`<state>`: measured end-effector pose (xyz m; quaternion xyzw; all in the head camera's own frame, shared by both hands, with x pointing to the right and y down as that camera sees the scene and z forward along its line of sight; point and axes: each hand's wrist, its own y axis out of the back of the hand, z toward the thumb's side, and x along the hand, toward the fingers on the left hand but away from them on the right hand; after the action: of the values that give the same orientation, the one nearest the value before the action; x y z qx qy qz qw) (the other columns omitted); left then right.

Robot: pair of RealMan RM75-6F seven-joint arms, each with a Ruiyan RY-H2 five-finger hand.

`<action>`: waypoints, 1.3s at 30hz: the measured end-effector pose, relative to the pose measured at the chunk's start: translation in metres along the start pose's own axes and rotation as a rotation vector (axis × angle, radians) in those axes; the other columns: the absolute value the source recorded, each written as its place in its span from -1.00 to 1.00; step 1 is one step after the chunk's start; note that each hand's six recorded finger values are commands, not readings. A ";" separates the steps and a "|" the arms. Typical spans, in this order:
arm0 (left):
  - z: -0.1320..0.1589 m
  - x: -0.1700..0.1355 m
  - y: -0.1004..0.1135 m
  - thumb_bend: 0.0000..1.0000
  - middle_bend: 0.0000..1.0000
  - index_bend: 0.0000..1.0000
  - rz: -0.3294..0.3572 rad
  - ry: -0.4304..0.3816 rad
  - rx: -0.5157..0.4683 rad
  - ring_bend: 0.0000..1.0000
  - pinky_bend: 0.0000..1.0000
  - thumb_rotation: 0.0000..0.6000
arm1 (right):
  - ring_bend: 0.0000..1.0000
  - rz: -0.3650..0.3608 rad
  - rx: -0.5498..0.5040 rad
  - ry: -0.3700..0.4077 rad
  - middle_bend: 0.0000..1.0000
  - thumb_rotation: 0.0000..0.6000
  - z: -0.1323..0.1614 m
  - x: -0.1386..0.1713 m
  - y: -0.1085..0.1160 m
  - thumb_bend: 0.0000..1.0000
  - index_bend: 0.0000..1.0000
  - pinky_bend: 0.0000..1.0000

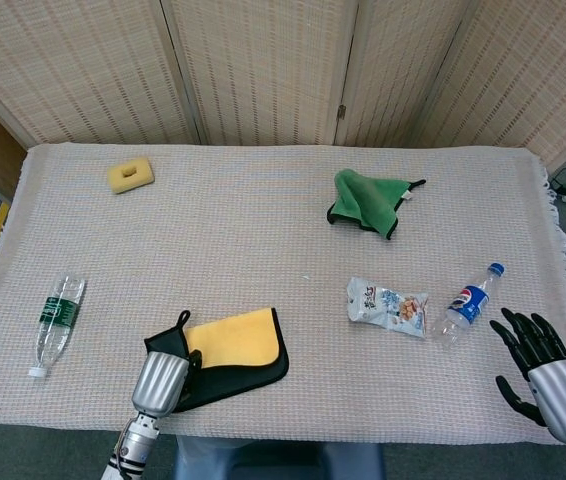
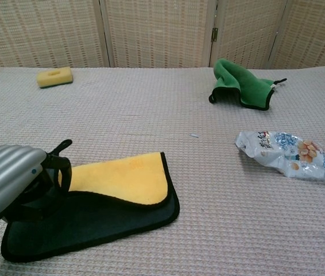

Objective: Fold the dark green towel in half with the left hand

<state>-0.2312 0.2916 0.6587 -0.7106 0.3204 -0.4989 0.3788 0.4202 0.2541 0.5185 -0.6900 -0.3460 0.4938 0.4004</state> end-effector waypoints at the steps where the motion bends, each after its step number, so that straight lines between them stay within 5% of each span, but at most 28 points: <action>1: 0.001 -0.001 0.000 -0.01 1.00 0.28 -0.001 0.001 -0.001 1.00 1.00 1.00 | -1.00 -0.001 -0.011 0.001 -1.00 1.00 -0.001 0.000 0.002 -0.08 -1.00 -1.00; 9: 0.009 -0.004 -0.004 -0.01 1.00 0.28 -0.010 0.008 -0.011 1.00 1.00 1.00 | -1.00 -0.055 -0.082 -0.026 -1.00 1.00 -0.018 0.001 0.023 -0.08 -1.00 -1.00; 39: 0.017 -0.025 -0.013 -0.01 1.00 0.28 -0.024 0.003 0.016 1.00 1.00 1.00 | -1.00 -0.034 -0.075 -0.002 -1.00 1.00 -0.013 0.002 0.020 -0.08 -1.00 -1.00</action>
<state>-0.2213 0.3228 0.6540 -0.7105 0.3085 -0.5071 0.3779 0.4350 0.2443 0.5025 -0.6981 -0.3765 0.4742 0.3822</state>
